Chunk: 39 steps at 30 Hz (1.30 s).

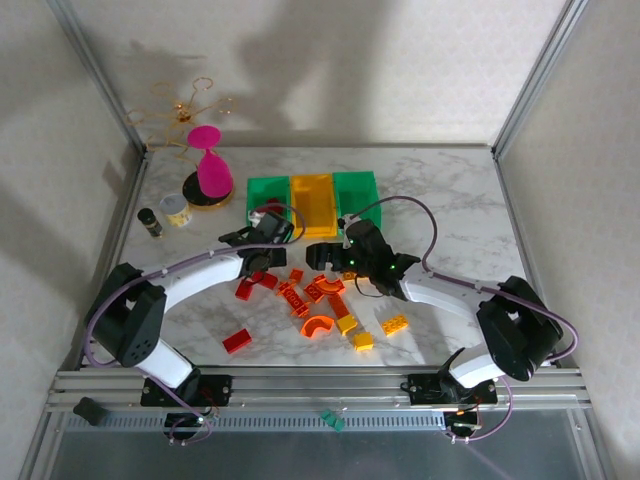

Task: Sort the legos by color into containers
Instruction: Pick up the lego from the center of the table, then place the lego in the container.

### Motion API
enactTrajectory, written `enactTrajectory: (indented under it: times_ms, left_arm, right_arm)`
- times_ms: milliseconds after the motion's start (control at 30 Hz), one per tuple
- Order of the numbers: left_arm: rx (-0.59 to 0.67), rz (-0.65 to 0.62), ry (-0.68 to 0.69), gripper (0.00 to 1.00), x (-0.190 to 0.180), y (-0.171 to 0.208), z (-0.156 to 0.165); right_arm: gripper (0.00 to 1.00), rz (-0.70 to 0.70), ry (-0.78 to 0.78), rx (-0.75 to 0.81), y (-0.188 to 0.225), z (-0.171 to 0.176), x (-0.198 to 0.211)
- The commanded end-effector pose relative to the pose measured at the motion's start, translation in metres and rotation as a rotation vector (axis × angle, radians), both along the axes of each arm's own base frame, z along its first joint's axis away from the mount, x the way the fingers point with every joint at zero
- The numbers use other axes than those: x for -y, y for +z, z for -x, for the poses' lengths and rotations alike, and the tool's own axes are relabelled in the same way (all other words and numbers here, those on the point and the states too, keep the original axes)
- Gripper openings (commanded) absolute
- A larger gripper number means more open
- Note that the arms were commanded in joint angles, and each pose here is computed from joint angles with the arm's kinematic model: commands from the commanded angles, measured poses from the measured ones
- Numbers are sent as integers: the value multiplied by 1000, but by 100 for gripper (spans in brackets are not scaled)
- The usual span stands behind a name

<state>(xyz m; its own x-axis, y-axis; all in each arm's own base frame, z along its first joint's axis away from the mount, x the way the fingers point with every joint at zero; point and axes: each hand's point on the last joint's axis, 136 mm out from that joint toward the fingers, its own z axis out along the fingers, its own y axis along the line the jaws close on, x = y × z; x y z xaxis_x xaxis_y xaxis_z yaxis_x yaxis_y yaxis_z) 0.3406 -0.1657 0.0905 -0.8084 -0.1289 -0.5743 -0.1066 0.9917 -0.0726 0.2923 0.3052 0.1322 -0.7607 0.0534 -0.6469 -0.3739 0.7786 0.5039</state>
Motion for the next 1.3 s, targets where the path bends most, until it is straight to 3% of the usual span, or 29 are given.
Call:
enactTrajectory:
  times_ms: [0,300,667,1000,1267]
  left_arm:
    - [86,-19,57,30,0,29,-25]
    - [148,-14,142,30,-3,38,-89]
    - [135,-26,225,33,-17,12,-161]
    - [112,-26,222,43,-14,0,-177]
    - [137,16,192,45,-12,28,-160]
  right_arm:
    - [99,-37,-9,65,31,-11,-2]
    - [99,-66,-82,90,46,-29,20]
    - [99,-48,-132,118,53,-39,39]
    - [99,-34,-143,137,59,-41,47]
    - [99,-29,-92,175,71,-37,43]
